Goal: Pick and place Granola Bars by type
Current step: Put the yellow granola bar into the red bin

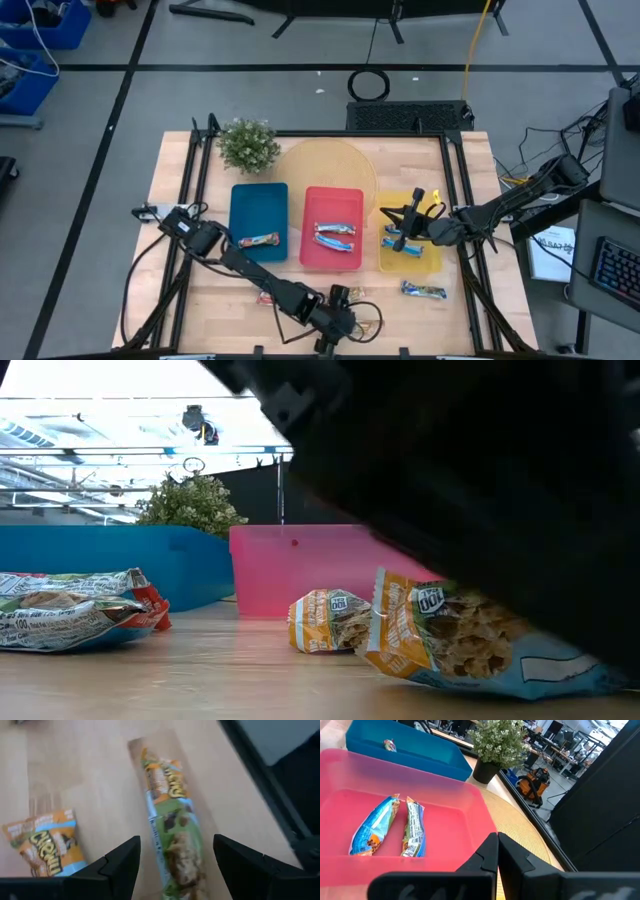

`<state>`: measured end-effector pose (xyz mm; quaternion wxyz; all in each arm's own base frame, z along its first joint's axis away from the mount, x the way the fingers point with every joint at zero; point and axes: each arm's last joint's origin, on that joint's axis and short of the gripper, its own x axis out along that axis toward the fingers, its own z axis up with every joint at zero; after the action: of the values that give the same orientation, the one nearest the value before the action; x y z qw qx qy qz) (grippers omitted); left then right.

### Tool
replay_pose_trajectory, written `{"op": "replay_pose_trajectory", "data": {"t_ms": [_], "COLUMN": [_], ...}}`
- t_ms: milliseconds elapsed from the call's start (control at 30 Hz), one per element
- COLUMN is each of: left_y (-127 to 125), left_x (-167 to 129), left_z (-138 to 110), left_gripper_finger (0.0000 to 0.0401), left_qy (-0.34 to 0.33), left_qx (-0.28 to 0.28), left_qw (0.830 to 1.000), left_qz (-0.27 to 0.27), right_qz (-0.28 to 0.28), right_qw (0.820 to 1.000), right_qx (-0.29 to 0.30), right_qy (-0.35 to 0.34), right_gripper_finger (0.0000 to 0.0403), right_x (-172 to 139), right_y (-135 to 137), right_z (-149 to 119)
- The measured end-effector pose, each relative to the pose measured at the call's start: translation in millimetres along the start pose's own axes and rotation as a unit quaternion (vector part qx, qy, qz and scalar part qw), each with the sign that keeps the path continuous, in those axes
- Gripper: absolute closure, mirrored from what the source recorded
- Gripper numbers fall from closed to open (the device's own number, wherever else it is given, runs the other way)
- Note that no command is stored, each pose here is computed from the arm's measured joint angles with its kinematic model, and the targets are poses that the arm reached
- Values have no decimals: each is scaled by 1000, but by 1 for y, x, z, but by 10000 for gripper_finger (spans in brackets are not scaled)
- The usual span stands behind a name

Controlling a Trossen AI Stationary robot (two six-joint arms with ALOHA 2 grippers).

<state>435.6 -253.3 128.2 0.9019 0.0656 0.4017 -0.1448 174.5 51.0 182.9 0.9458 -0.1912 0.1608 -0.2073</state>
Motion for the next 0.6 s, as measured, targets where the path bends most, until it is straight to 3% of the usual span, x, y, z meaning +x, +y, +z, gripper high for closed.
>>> {"op": "replay_pose_trajectory", "data": {"t_ms": [167, 500, 600], "left_y": [2, 4, 2], "left_x": [5, -1, -13], "left_z": [-5, 1, 11], "left_gripper_finger": [169, 371, 382], "left_qy": [13, 6, -10], "left_qx": [-30, -22, -16], "left_qw": [999, 1000, 999], "left_qz": [7, -12, -33], "right_qz": [-2, 28, 36], "right_qw": [1000, 999, 999], "right_qx": [0, -3, -3], "right_qy": [-11, -19, -20], "right_gripper_finger": [403, 403, 403], "right_x": [0, 0, 0], "right_y": [-1, 1, 2], "right_z": [3, 4, 4]}}
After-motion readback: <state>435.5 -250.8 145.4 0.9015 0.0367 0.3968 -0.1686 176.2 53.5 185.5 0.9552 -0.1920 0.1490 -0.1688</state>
